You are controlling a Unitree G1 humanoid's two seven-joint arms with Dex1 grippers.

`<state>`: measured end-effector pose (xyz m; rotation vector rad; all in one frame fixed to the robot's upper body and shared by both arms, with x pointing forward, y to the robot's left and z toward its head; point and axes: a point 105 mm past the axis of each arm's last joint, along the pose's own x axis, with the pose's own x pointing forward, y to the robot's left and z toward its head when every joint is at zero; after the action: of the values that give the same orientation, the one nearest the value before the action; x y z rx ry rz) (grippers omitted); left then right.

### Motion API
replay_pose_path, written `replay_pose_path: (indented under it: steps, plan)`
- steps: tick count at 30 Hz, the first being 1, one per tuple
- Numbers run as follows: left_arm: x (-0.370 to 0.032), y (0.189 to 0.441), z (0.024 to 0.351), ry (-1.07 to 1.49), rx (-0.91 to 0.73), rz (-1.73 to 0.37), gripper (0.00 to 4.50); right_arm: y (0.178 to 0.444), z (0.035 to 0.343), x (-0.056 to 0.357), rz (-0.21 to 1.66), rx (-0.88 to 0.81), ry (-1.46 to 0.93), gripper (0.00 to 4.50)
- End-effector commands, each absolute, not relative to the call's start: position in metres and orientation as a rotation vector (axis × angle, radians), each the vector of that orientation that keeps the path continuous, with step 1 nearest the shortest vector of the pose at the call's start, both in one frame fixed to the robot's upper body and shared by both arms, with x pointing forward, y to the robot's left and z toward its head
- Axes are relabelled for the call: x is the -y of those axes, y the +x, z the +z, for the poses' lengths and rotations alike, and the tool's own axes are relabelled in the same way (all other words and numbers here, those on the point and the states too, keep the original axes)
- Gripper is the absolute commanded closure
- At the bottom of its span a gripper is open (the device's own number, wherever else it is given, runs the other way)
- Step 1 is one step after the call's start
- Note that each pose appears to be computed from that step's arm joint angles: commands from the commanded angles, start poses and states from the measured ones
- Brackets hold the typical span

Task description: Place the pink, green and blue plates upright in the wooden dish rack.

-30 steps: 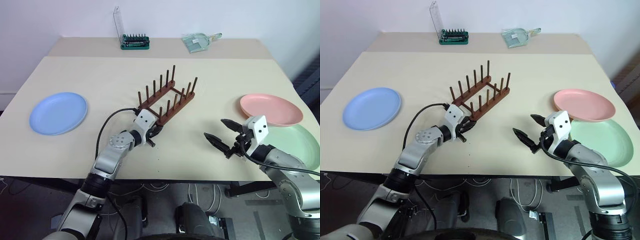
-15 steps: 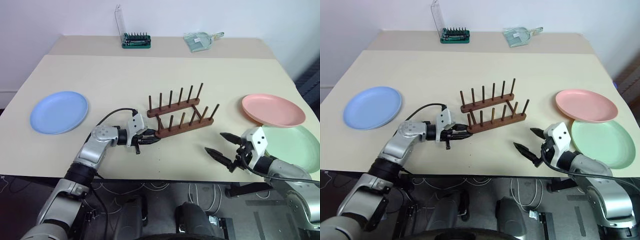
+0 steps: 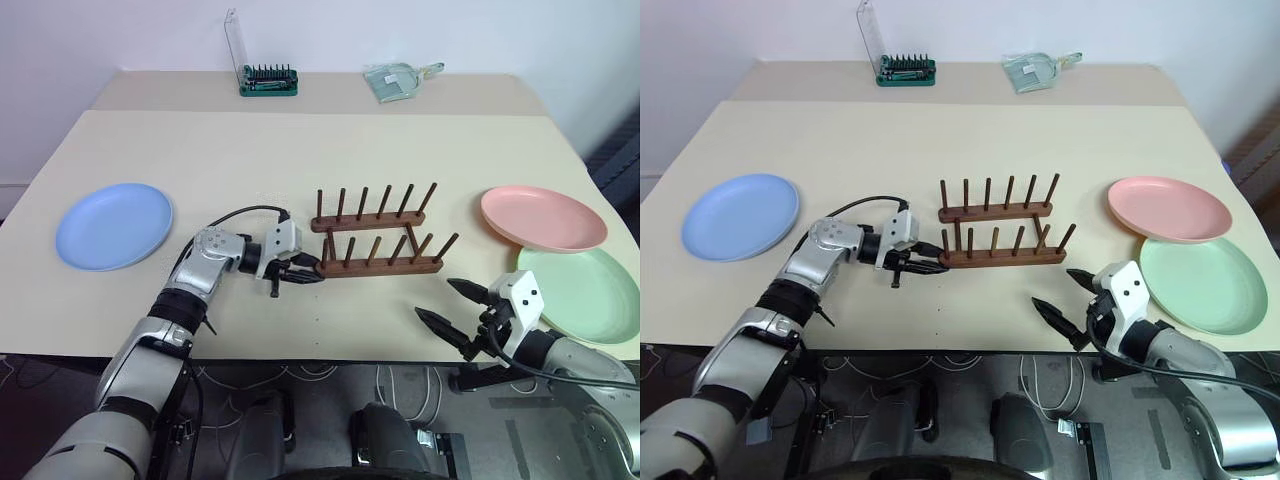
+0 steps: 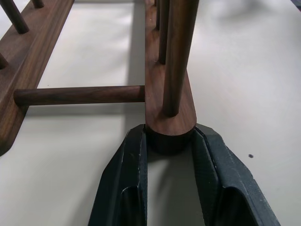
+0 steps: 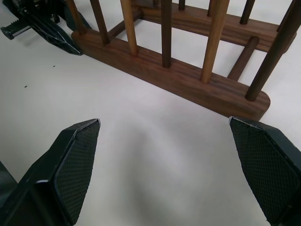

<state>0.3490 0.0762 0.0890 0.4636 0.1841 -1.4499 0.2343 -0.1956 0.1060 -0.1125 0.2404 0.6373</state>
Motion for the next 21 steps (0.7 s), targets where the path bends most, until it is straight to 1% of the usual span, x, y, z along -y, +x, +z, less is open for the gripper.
replay_pose_path:
  steps: [1, 4, 5, 6, 7, 8, 9, 11, 14, 15, 18, 21]
  plan:
    - [-0.084, 0.354, 0.098, 0.459, -0.16, -1.412, 1.89, 0.234, 0.118, 0.196, 0.628, -0.186, -0.15, 0.0]
    - [-0.097, 0.352, 0.098, 0.447, -0.168, -1.359, 0.46, 0.238, 0.115, 0.199, 0.623, -0.211, -0.163, 0.0]
    - [-0.102, 0.351, 0.099, 0.431, -0.174, -1.342, 0.46, 0.24, 0.112, 0.201, 0.615, -0.22, -0.177, 0.0]
    - [-0.106, 0.348, 0.099, 0.418, -0.181, -1.333, 0.4, 0.241, 0.111, 0.202, 0.611, -0.229, -0.184, 0.53]
    - [-0.11, 0.345, 0.1, 0.409, -0.188, -1.322, 0.57, 0.241, 0.109, 0.202, 0.612, -0.237, -0.186, 0.83]
    - [-0.113, 0.343, 0.1, 0.407, -0.193, -1.31, 0.92, 0.241, 0.108, 0.202, 0.615, -0.24, -0.191, 1.26]
    - [-0.117, 0.339, 0.102, 0.391, -0.195, -1.296, 1.34, 0.242, 0.108, 0.202, 0.616, -0.242, -0.193, 1.8]
    - [-0.121, 0.329, 0.105, 0.362, -0.195, -1.3, 2.35, 0.245, 0.105, 0.203, 0.612, -0.255, -0.208, 2.83]
    - [-0.115, 0.31, 0.106, 0.32, -0.209, -1.352, 3.91, 0.249, 0.1, 0.206, 0.604, -0.281, -0.237, 4.39]
    - [-0.111, 0.304, 0.104, 0.32, -0.218, -1.369, 4.35, 0.251, 0.098, 0.206, 0.598, -0.285, -0.249, 4.5]
    - [-0.088, 0.295, 0.096, 0.377, -0.213, -1.388, 4.35, 0.26, 0.093, 0.207, 0.582, -0.303, -0.288, 4.5]
    - [-0.073, 0.299, 0.091, 0.384, -0.2, -1.339, 4.35, 0.269, 0.087, 0.206, 0.562, -0.307, -0.333, 4.5]
